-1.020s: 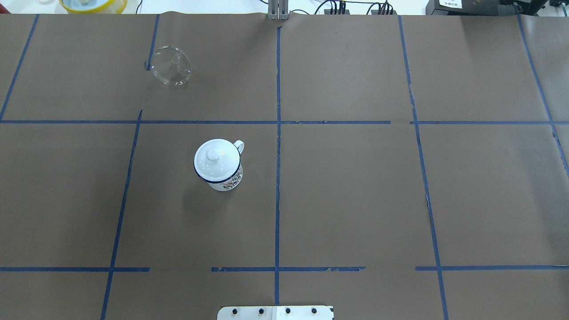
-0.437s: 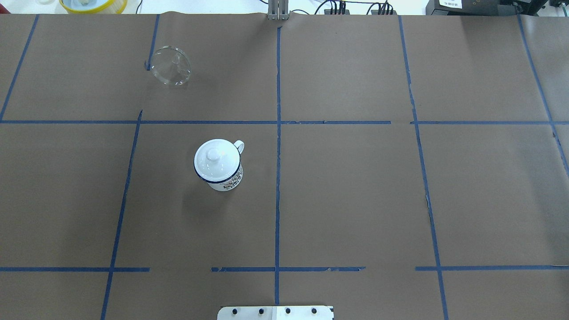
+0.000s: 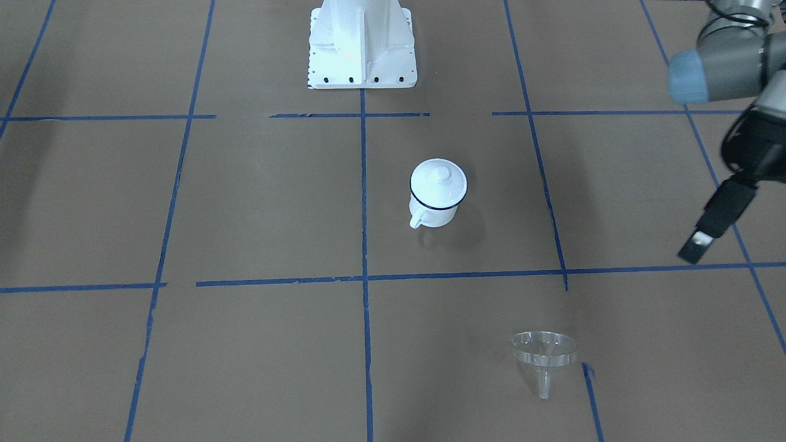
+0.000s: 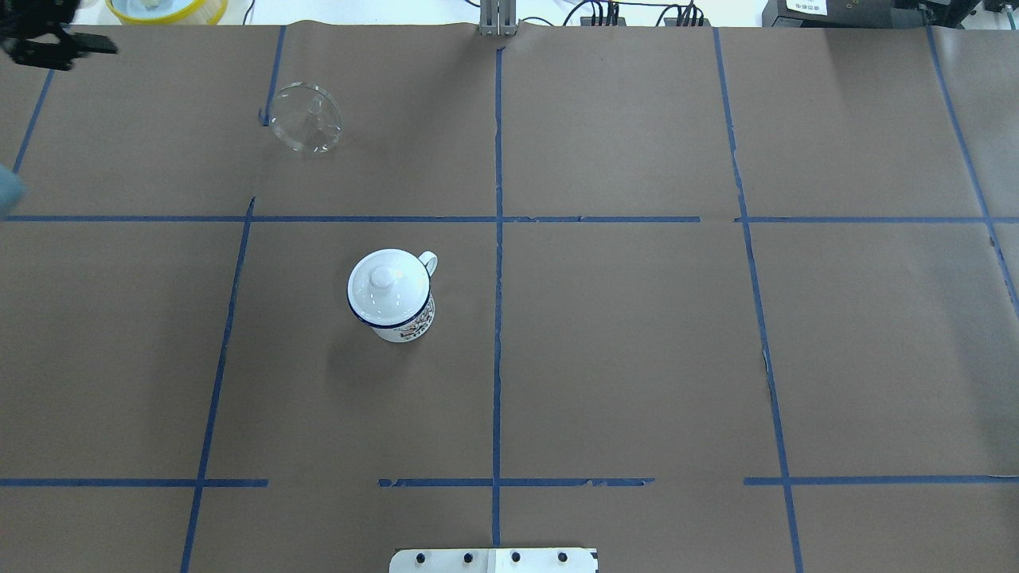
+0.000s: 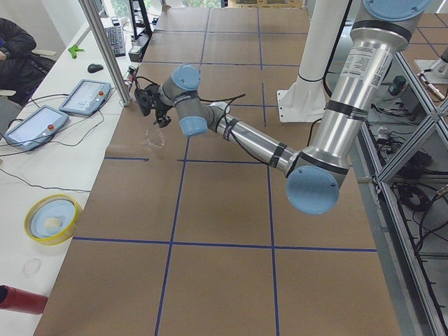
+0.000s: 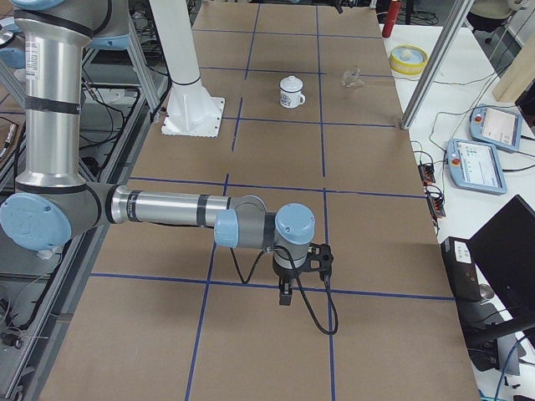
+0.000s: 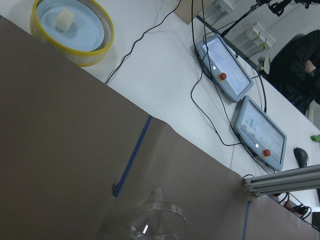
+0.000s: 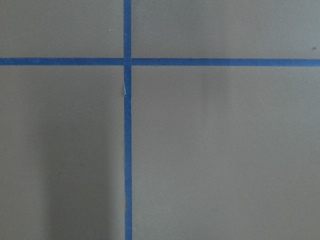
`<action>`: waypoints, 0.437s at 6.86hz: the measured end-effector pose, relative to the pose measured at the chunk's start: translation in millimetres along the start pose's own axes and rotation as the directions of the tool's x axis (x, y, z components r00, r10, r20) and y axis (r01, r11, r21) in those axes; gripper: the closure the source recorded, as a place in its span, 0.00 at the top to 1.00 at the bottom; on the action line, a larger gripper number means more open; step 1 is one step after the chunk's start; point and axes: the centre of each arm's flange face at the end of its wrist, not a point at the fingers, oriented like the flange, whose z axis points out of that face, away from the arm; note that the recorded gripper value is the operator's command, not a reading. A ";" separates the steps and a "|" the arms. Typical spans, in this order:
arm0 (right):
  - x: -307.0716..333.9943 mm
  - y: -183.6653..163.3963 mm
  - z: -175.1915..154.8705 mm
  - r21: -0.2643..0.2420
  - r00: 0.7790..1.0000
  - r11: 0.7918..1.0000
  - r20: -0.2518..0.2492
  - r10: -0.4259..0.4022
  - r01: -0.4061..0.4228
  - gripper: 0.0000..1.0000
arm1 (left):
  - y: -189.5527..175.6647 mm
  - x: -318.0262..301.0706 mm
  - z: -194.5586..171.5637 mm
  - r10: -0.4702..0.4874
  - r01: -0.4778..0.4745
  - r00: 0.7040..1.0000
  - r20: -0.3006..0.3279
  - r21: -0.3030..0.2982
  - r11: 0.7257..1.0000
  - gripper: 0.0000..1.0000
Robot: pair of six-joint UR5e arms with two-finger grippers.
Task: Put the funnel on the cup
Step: 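Move the left gripper over the white funnel sitting in the mug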
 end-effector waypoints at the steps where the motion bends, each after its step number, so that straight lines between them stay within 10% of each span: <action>1: 0.0 0.0 0.0 0.000 1.000 1.000 0.000 0.000 0.000 1.00 | 43.5 16.6 44.6 -0.085 0.085 0.996 -0.004 0.014 0.996 1.00; 3: 0.0 0.0 0.0 0.000 1.000 1.000 0.000 0.000 0.000 1.00 | 116.5 44.5 82.5 -0.082 0.083 0.994 0.068 -0.007 0.997 1.00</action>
